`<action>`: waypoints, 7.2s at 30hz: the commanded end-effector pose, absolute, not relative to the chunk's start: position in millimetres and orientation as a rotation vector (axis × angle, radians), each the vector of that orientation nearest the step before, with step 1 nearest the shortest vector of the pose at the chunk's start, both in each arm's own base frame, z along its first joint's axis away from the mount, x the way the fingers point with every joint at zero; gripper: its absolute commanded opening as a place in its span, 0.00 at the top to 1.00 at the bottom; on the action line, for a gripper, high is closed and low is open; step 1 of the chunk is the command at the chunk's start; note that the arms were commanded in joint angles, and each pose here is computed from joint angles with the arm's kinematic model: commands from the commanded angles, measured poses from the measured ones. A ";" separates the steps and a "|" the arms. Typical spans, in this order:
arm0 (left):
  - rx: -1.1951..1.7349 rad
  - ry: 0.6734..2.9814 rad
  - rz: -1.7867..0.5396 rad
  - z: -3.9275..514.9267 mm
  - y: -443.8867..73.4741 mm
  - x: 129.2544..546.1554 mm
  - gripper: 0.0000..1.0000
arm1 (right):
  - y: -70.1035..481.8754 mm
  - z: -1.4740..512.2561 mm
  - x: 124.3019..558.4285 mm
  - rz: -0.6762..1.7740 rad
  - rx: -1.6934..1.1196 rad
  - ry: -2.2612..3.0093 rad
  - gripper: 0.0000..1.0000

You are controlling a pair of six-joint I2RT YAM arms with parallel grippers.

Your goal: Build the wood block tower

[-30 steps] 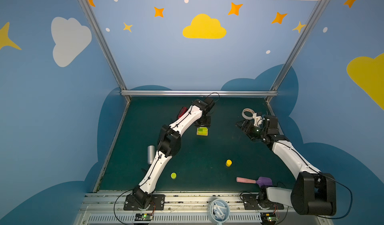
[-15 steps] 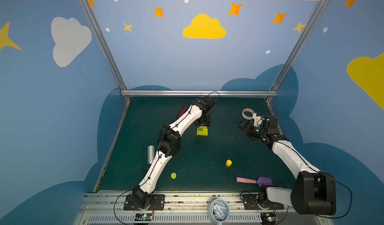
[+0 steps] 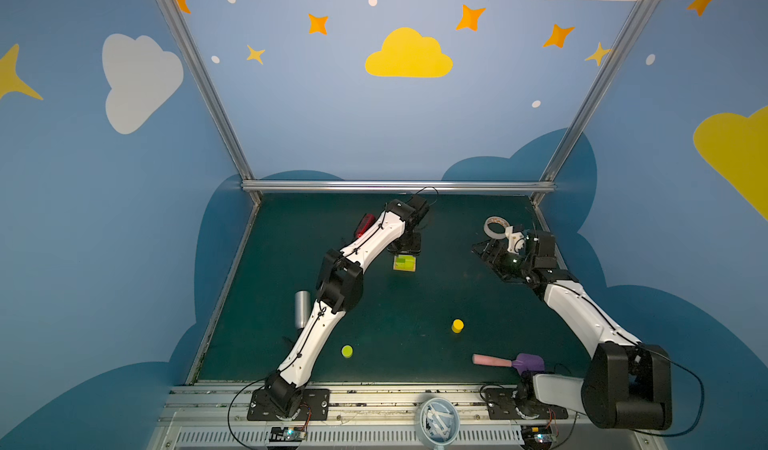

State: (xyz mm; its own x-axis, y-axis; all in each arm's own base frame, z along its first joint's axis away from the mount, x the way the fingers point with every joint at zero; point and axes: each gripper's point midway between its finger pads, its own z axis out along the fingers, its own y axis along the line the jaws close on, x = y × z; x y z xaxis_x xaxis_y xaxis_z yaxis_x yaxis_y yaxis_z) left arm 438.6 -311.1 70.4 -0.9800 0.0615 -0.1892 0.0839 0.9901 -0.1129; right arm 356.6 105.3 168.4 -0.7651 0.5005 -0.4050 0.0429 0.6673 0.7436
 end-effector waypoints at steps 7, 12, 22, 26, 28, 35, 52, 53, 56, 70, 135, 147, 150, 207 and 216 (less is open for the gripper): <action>0.113 2.956 -0.150 69.4 -306.0 439.0 0.43 | 105.5 162.4 355.1 1.005 0.419 2.292 0.16; 0.113 2.951 -0.152 71.7 -306.1 439.4 0.42 | 105.8 163.5 355.2 1.005 0.415 2.289 0.16; 0.110 2.941 -0.139 76.9 -303.8 440.1 0.39 | 105.6 163.1 354.7 1.007 0.419 2.289 0.16; 0.109 2.936 -0.130 78.5 -302.7 440.3 0.39 | 105.9 164.0 354.2 1.008 0.417 2.288 0.16; 0.109 2.934 -0.126 79.2 -302.3 440.2 0.40 | 105.6 164.1 354.1 1.007 0.417 2.287 0.16; 0.110 2.938 -0.127 79.4 -302.1 439.4 0.40 | 106.1 165.0 353.5 1.010 0.415 2.285 0.16; 0.116 2.880 -0.236 106.2 -314.0 443.2 0.30 | 106.9 165.4 354.2 1.016 0.411 2.284 0.16; 0.120 2.874 -0.243 109.4 -315.2 442.9 0.30 | 106.8 165.6 354.6 1.017 0.411 2.283 0.16; 0.122 2.853 -0.256 121.3 -314.8 443.1 0.30 | 107.4 165.0 354.5 1.018 0.410 2.285 0.16; 0.136 2.760 -0.105 192.6 -270.0 418.3 0.31 | 113.0 170.7 349.6 1.012 0.375 2.298 0.16; -0.364 3.157 0.001 22.2 -141.9 138.6 0.45 | 145.0 128.4 278.8 0.708 0.144 2.567 0.16; -0.393 3.141 0.054 24.2 -130.0 129.6 0.49 | 147.8 123.1 278.0 0.717 0.144 2.573 0.16; -0.397 3.149 0.031 21.8 -133.5 129.0 0.50 | 148.0 123.6 277.4 0.718 0.142 2.572 0.16; -0.177 3.124 0.058 31.7 -166.1 181.8 0.72 | 141.1 93.3 233.8 0.579 -0.051 2.797 0.19; -0.113 3.125 0.040 23.7 -179.4 226.8 0.72 | 136.1 88.1 207.1 0.514 -0.095 2.869 0.19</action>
State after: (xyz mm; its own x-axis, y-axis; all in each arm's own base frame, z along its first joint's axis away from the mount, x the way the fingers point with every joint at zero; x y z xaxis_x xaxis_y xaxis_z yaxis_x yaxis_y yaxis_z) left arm 212.7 -179.0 23.5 -0.9936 -0.1128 0.0005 -0.1128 0.9934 0.0192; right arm 219.7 142.0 87.8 -0.9670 0.0029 -0.2546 -0.0947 0.9241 0.3701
